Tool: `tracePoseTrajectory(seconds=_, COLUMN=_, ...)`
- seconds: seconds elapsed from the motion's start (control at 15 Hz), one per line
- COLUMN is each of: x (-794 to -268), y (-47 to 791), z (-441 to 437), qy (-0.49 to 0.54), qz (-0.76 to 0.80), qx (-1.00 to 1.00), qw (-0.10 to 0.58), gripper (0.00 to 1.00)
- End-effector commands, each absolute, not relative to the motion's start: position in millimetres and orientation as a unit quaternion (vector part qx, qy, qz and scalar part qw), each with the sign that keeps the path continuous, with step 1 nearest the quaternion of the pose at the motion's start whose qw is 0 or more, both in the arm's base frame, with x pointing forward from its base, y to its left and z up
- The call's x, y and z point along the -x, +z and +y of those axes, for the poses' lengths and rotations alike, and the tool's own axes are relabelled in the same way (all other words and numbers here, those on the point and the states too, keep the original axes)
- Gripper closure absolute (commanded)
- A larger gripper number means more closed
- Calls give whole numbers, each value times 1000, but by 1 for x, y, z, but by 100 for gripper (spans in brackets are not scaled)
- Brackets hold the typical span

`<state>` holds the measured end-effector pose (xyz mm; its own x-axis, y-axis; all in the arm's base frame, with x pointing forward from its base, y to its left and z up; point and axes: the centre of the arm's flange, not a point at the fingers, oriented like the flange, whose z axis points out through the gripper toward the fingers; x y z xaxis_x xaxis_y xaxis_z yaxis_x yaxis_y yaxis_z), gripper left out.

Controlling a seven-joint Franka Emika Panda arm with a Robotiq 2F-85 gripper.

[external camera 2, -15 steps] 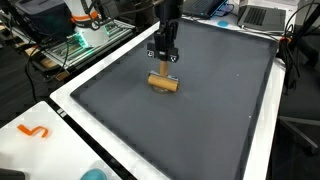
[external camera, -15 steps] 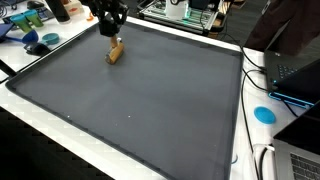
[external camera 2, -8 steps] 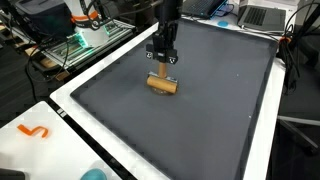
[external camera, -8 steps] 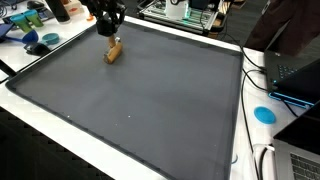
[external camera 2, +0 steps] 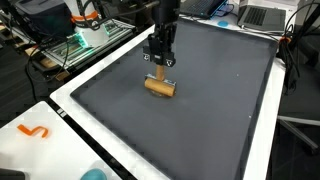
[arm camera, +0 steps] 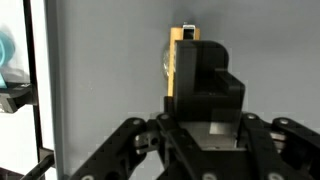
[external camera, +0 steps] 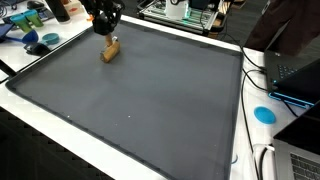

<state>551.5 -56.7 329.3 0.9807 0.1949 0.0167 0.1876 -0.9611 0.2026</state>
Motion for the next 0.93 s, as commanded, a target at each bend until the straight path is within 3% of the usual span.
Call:
tracePoseTrajectory(seconds=0.0, x=-549, y=286, z=-83, qy=-21, qz=83, qx=-989, qw=124, gripper=76)
tracePoseTrajectory(seconds=0.87, x=-552, y=279, z=-119, qy=-32, qz=66, qx=-986, qw=149, gripper=76)
